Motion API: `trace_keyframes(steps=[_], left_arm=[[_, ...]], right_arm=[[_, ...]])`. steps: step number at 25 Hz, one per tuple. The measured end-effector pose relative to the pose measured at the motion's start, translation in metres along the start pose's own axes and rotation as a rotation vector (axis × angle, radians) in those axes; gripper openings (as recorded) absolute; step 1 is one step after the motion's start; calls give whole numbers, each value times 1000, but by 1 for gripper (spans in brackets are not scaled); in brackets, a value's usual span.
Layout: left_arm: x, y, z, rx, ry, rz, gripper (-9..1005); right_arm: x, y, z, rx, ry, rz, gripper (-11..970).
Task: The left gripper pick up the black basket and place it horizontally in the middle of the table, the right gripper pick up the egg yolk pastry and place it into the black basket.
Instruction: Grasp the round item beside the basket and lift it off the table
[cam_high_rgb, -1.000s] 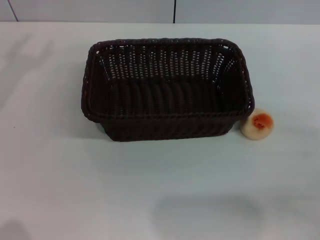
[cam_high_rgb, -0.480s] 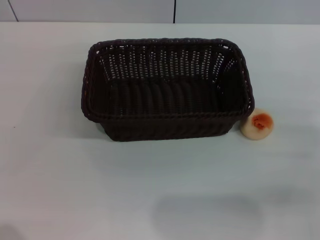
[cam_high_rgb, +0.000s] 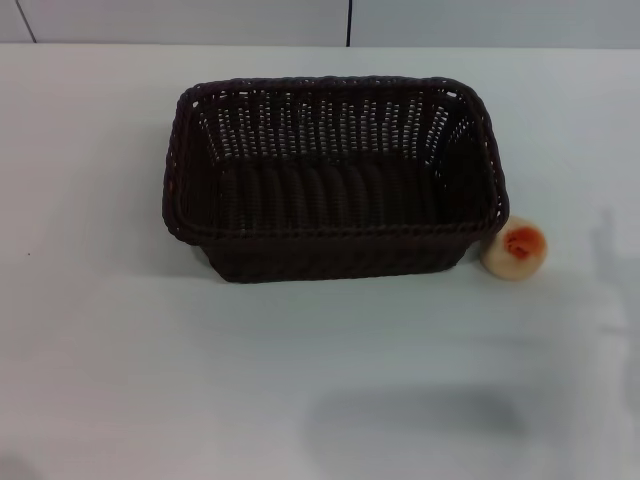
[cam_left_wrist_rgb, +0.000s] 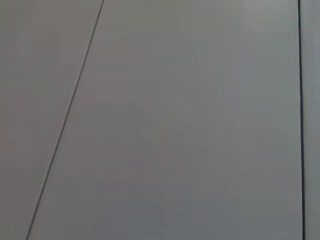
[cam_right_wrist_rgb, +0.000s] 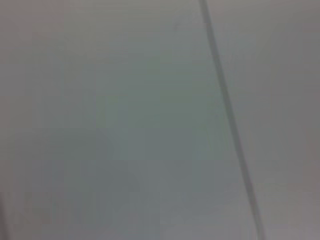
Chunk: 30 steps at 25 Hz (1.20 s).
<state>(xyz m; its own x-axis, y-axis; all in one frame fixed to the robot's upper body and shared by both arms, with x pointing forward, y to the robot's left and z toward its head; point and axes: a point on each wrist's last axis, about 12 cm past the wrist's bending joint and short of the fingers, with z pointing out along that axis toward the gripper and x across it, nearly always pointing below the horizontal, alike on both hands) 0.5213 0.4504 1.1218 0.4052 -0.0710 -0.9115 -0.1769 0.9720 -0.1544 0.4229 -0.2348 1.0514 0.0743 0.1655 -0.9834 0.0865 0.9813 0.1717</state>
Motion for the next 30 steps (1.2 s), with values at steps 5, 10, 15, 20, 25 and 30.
trace_keyframes(steps=[5,10,15,20,25,30], left_arm=[[-1,-1,2,5,-6,0,764],[-3,-2,5,13,-17,5,765],[-8,-3,8,24,-39,15,765],[-11,-3,7,33,-55,21,765],[-13,-5,8,42,-68,21,765],[-14,-6,8,50,-77,21,765]], right_arm=[[8,11,-7,-50,51,6,700],[15,18,-12,-82,98,11,699],[23,21,-15,-107,164,9,699],[30,20,-15,-119,216,8,700],[33,23,-14,-129,244,9,700],[38,20,-9,-124,282,17,699]])
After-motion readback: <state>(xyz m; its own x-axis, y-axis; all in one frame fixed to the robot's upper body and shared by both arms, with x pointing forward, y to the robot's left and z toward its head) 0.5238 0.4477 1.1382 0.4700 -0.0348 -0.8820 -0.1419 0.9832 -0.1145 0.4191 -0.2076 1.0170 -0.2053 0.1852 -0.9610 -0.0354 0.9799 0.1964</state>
